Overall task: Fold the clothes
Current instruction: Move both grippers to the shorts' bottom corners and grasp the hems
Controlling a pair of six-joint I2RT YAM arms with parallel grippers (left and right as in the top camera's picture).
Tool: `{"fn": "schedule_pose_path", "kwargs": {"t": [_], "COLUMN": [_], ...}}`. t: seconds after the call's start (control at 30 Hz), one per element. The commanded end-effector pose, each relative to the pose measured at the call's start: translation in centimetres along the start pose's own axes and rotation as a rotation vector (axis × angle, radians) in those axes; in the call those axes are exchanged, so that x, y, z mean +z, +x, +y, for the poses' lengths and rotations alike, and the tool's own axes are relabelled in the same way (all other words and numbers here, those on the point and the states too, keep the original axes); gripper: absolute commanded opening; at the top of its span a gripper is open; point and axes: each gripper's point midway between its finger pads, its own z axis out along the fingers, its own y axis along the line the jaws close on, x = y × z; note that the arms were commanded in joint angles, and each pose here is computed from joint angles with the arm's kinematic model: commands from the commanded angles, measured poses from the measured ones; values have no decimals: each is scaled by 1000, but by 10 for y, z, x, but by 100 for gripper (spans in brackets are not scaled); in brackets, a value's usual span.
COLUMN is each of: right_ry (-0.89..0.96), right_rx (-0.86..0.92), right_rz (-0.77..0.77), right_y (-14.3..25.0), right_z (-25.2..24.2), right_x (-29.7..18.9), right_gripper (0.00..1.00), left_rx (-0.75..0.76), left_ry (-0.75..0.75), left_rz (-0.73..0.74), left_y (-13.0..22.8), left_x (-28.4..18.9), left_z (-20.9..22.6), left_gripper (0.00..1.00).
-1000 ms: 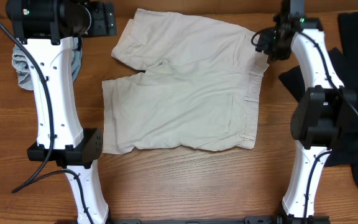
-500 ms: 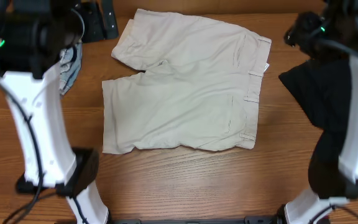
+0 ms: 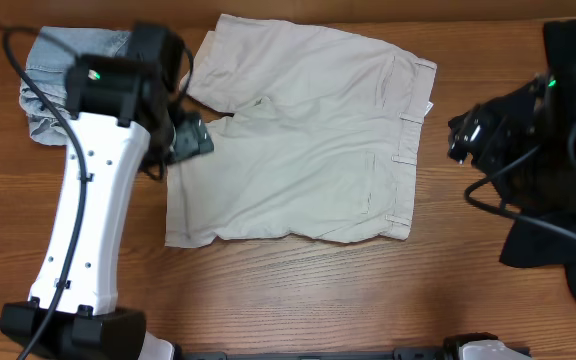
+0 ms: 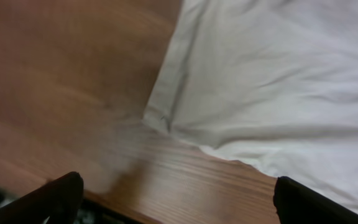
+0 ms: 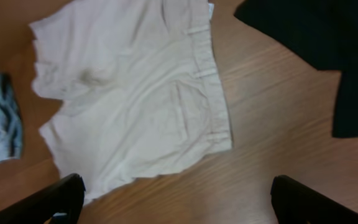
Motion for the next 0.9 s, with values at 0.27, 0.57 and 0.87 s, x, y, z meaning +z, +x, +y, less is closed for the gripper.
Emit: {"fn": "schedule_pose_path", "kwargs": {"t": [0.27,0.57,0.87], "right_ry": [104,67,22], "right_rx": [6,-50,-75], "right_rz": [98,193,256], "right_y": [8,14,17], "right_z": [-14,-3,10], "right_x": [60,85,101], "right_gripper": [100,100,100], "left_rx": [-355,-472,-573], "left_ry": [-129,-43,-15], "left_rz": [160,72,2], "left_y": [68,97,98], "left_x": [146,173,208], "left_z": [21,48,70], "left_gripper": [92,90,81]}}
